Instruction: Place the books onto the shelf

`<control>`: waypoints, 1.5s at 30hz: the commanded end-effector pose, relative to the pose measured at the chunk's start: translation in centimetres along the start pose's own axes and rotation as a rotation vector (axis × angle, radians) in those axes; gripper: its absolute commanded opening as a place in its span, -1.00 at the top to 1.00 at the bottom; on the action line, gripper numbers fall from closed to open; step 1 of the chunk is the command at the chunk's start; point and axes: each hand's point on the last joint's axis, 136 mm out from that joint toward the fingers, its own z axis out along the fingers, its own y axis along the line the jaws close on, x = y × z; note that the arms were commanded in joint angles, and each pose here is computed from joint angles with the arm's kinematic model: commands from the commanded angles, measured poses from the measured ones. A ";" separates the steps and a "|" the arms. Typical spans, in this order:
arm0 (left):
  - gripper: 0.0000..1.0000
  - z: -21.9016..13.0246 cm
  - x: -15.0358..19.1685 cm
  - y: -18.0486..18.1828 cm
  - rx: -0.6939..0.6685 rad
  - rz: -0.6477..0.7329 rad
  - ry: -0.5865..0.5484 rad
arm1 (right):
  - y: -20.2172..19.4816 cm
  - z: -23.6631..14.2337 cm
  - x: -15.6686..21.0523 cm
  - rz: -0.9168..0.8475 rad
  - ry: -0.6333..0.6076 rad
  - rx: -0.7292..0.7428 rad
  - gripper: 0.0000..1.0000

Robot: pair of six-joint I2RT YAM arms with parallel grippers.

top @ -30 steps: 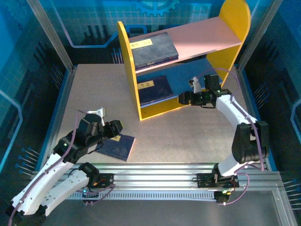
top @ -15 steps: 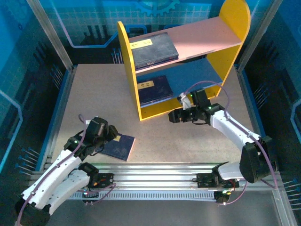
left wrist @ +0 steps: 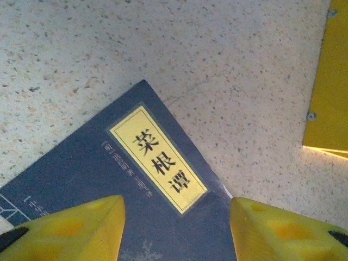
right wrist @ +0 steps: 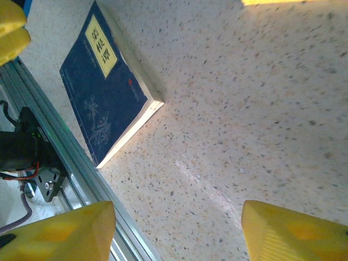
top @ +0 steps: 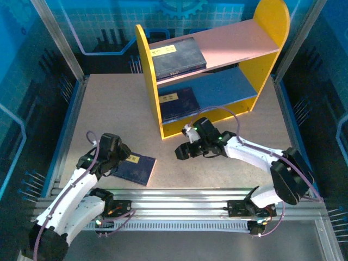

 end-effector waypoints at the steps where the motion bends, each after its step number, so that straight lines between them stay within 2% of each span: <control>1: -0.09 0.8 0.4 1.1 -0.014 -0.016 0.020 | 0.9 1.7 -0.2 -0.011 0.007 -0.003 -0.27; 16: -0.11 2.3 0.7 4.2 -0.046 -0.140 0.048 | 5.3 6.6 1.9 -0.110 0.138 -0.038 -0.25; 29: -0.17 3.2 0.9 6.1 -0.095 -0.172 0.047 | 6.9 8.6 3.6 -0.148 0.215 -0.051 -0.24; 45: -0.22 3.8 1.0 7.4 -0.159 -0.187 0.069 | 7.2 9.4 4.2 -0.161 0.245 -0.046 -0.24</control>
